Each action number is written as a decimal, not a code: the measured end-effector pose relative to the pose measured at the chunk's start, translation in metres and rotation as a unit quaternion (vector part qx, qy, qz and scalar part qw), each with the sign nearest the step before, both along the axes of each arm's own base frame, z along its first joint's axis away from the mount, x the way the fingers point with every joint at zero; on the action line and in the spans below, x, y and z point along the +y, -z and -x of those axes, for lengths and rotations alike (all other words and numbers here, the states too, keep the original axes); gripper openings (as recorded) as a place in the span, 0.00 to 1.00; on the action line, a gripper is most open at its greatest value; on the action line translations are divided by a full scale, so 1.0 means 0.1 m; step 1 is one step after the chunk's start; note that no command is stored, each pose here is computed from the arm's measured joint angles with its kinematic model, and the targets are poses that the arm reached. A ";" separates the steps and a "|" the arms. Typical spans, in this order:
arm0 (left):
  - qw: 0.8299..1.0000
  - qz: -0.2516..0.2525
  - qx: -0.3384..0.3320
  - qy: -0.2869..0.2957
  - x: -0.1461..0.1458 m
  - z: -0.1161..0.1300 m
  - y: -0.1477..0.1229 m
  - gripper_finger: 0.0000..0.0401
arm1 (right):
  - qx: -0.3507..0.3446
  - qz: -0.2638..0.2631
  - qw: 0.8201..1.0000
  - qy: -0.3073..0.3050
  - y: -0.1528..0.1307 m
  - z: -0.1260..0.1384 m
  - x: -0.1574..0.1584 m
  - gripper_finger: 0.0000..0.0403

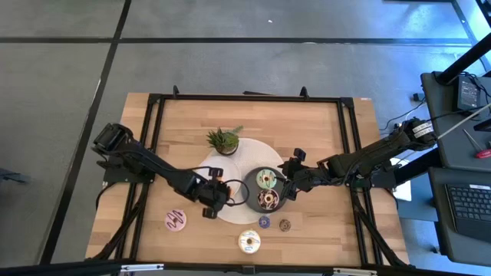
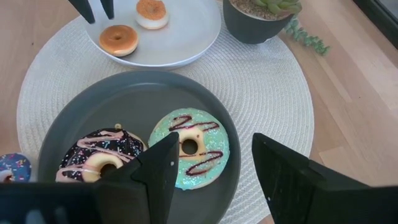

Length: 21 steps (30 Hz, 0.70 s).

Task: Pick & Place donuts
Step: Put the small black donut on the white plate

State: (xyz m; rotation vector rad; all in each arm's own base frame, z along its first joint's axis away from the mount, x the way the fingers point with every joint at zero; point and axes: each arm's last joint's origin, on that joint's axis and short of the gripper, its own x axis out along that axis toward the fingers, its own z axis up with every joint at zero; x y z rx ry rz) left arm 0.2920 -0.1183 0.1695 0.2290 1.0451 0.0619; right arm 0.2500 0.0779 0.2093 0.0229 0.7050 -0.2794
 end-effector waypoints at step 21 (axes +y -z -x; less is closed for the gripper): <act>0.999 -0.019 0.020 0.029 -0.03 -0.06 0.17 0.23 | 0.003 0.002 1.000 0.001 0.00 0.00 0.00 0.51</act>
